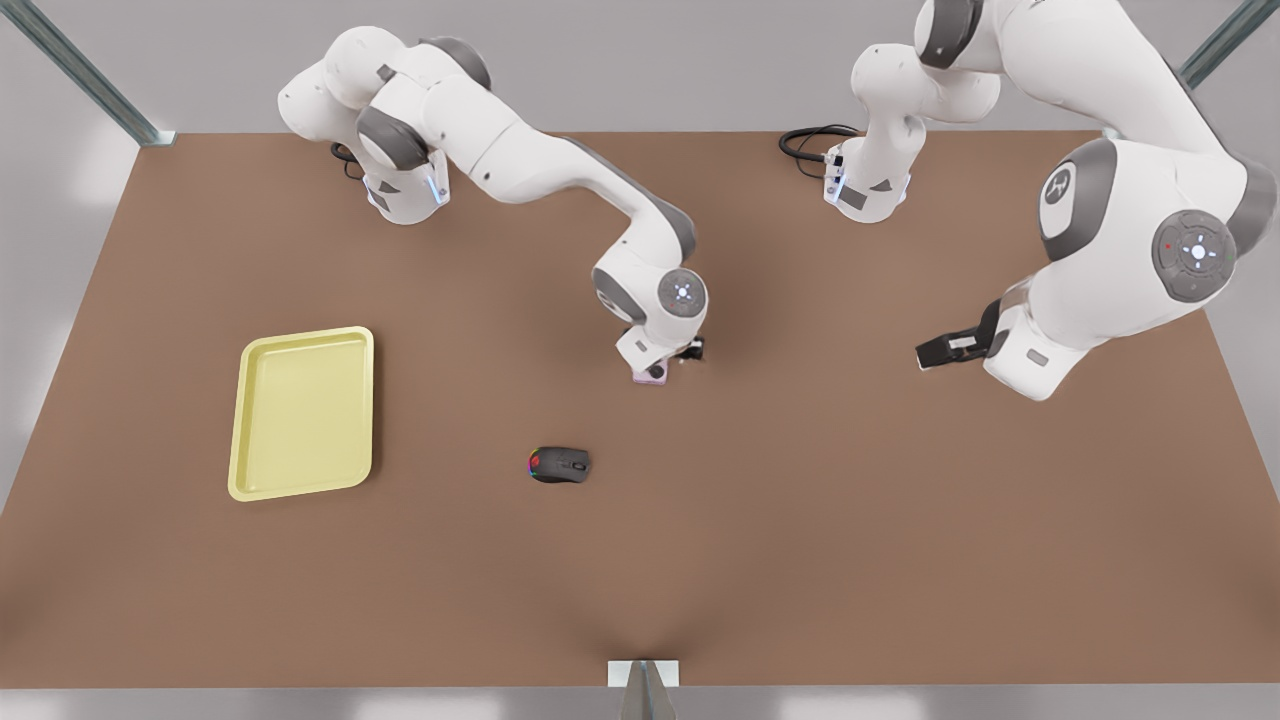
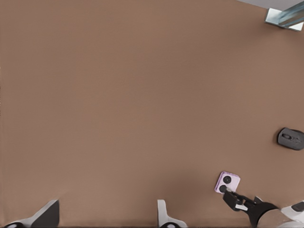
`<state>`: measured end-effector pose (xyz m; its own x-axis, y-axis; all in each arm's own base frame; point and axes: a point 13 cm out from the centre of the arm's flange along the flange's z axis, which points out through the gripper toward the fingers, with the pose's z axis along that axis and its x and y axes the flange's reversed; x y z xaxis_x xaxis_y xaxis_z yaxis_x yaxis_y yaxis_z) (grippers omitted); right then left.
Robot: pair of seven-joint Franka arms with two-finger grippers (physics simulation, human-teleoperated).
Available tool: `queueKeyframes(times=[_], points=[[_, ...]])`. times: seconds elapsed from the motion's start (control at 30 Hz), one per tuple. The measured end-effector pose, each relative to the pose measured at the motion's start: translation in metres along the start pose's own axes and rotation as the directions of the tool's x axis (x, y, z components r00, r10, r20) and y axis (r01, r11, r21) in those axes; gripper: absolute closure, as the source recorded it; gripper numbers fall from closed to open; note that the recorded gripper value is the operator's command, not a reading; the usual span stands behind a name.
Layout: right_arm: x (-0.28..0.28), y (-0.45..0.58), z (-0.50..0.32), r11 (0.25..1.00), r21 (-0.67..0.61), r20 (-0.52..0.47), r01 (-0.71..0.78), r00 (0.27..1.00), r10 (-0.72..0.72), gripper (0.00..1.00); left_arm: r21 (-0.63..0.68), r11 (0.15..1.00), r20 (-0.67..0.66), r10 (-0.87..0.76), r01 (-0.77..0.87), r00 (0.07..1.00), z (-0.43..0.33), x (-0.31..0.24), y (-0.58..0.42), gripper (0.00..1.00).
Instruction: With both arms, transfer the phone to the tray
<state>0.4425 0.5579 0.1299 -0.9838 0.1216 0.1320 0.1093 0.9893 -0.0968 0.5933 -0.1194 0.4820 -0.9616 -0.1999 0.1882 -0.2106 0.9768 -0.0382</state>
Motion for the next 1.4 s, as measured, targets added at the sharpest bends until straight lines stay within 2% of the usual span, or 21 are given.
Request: queueKeyframes(times=[0.1,0.3,0.5,0.97,1.4], points=[[0.001,-0.028,0.022,0.998,0.009,-0.005,-0.067,0.998,0.067,0.00,-0.003,1.000,-0.066,0.025,-0.026,0.997,0.031,0.055,0.043,0.00],[0.000,-0.003,0.052,0.991,-0.095,0.021,-0.093,0.995,0.095,0.00,0.008,0.997,0.046,0.076,-0.077,0.996,0.028,0.031,0.065,0.00],[-0.009,0.000,0.063,0.987,-0.142,0.036,-0.082,0.996,0.088,0.00,-0.004,0.983,0.085,0.181,-0.182,0.980,0.026,0.029,0.044,0.00],[0.007,-0.007,0.105,0.993,-0.087,0.017,0.077,0.997,-0.076,0.00,-0.010,0.966,0.106,0.258,-0.258,0.960,0.021,0.023,0.051,0.00],[0.007,-0.006,0.109,0.983,-0.087,0.021,0.162,0.987,-0.161,0.01,-0.018,0.948,0.115,0.317,-0.317,0.941,0.017,0.027,0.036,0.00]])
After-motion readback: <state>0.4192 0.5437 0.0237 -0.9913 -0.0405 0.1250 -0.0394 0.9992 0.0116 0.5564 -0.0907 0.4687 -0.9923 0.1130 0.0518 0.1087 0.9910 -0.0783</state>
